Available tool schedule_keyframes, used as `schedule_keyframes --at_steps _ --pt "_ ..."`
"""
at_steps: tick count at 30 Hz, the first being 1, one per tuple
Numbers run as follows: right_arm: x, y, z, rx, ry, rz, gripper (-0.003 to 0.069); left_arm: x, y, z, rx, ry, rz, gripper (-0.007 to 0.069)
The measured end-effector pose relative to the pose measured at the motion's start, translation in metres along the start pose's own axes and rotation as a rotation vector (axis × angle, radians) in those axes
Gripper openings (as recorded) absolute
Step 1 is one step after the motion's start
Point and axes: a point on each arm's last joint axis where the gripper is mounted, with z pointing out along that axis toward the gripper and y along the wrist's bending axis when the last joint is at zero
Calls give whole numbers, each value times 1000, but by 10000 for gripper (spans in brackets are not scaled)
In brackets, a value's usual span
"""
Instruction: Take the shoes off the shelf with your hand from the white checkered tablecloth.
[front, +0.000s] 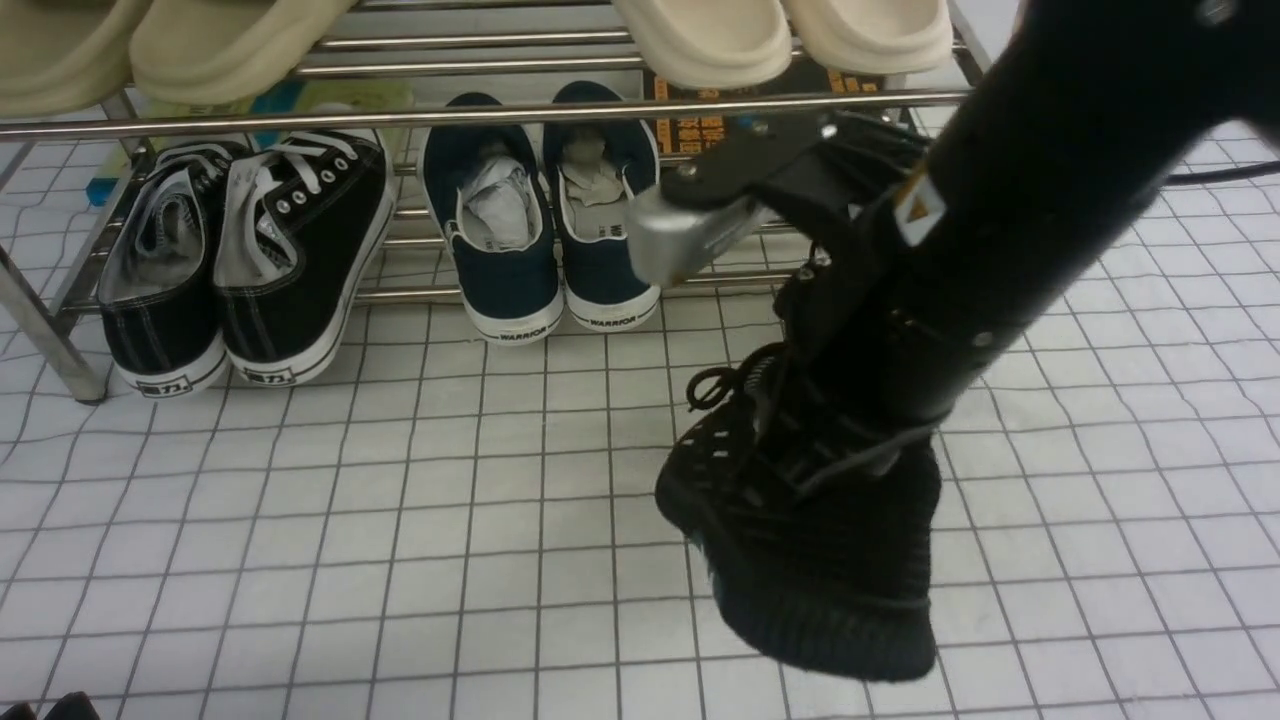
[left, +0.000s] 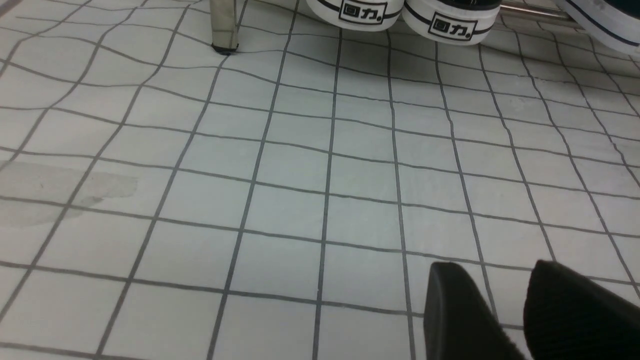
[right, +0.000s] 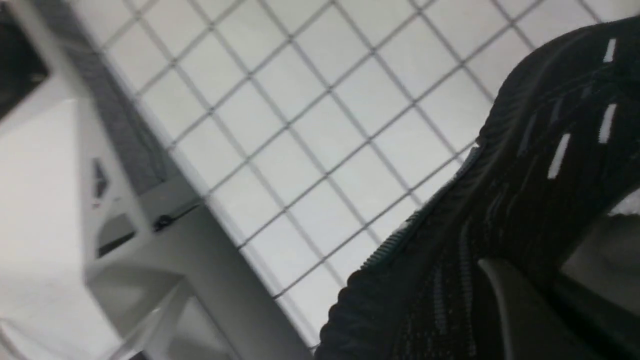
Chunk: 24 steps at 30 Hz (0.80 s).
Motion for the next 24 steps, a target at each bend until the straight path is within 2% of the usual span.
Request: schedule_keyframes --at_steps 9,12,24 --pt "-17 -27 31 213 -55 -13 10 0 0 0 0 0 0 240" --pt "-20 -32 39 249 -52 -12 11 0 0 0 0 1 0 240" --pt "-29 -42 80 251 -38 -9 19 0 0 0 0 0 0 240"
